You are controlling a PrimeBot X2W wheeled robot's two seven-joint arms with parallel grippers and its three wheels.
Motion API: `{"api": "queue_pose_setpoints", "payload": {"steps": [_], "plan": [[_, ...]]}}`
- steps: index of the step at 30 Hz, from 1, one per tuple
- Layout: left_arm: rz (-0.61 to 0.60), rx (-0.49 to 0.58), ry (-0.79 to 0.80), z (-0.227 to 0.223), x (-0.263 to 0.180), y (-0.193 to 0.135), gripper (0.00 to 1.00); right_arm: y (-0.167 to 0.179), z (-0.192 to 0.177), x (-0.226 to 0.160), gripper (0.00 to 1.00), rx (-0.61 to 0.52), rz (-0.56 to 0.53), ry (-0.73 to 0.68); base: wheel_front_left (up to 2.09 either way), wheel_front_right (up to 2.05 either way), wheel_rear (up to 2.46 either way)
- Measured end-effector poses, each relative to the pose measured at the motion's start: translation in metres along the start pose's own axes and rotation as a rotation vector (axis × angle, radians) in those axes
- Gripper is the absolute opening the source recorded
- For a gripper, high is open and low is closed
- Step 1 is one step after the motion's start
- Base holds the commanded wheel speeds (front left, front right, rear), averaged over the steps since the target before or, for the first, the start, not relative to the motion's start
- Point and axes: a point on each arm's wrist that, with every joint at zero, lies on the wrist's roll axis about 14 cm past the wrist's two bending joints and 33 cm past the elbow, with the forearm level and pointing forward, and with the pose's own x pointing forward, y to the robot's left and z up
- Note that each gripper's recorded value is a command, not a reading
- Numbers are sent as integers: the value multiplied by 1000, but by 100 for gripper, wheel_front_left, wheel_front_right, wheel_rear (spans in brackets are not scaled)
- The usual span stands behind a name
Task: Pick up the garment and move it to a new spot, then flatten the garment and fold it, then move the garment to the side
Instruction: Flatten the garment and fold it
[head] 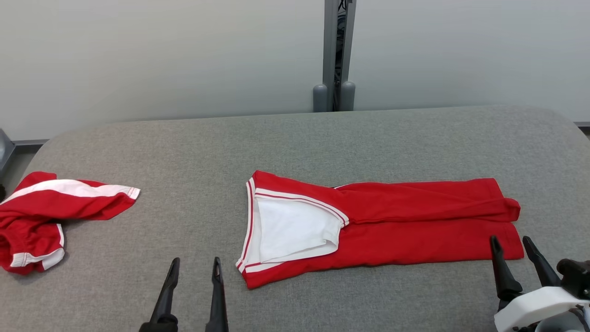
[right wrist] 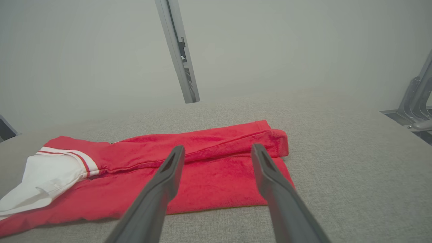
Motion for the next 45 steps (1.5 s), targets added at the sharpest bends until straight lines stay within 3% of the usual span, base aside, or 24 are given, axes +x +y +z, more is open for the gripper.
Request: {"api": "queue_pose_setpoints", "payload": {"steps": [10, 19, 27, 41, 42, 43, 44, 45], "plan": [[-5, 10, -22, 5, -1, 2, 100, -8, -12, 5, 100, 64, -42, 30, 0, 0, 0], [-49, 32, -13, 0, 8, -5, 100, -50, -25, 41, 100, 252, -188, 129, 0, 0, 0], [-86, 48, 23, -13, 21, -11, 100, -92, -31, 76, 100, 269, -310, 200, 0, 0, 0], [-93, 68, 55, -26, 31, -9, 100, -82, -84, 82, 100, 254, -344, 402, 0, 0, 0], [-98, 68, 55, -26, 31, -10, 100, -81, -85, 81, 94, 253, -342, 403, 0, 0, 0], [-101, 67, 54, -26, 31, -11, 100, -81, -85, 81, 79, 252, -342, 405, 0, 0, 0], [-103, 68, 53, -25, 31, -11, 100, -81, -85, 80, 47, 251, -340, 407, 0, 0, 0], [-105, 68, 51, -25, 32, -11, 100, -80, -85, 80, 34, 253, -339, 406, 0, 0, 0]]}}
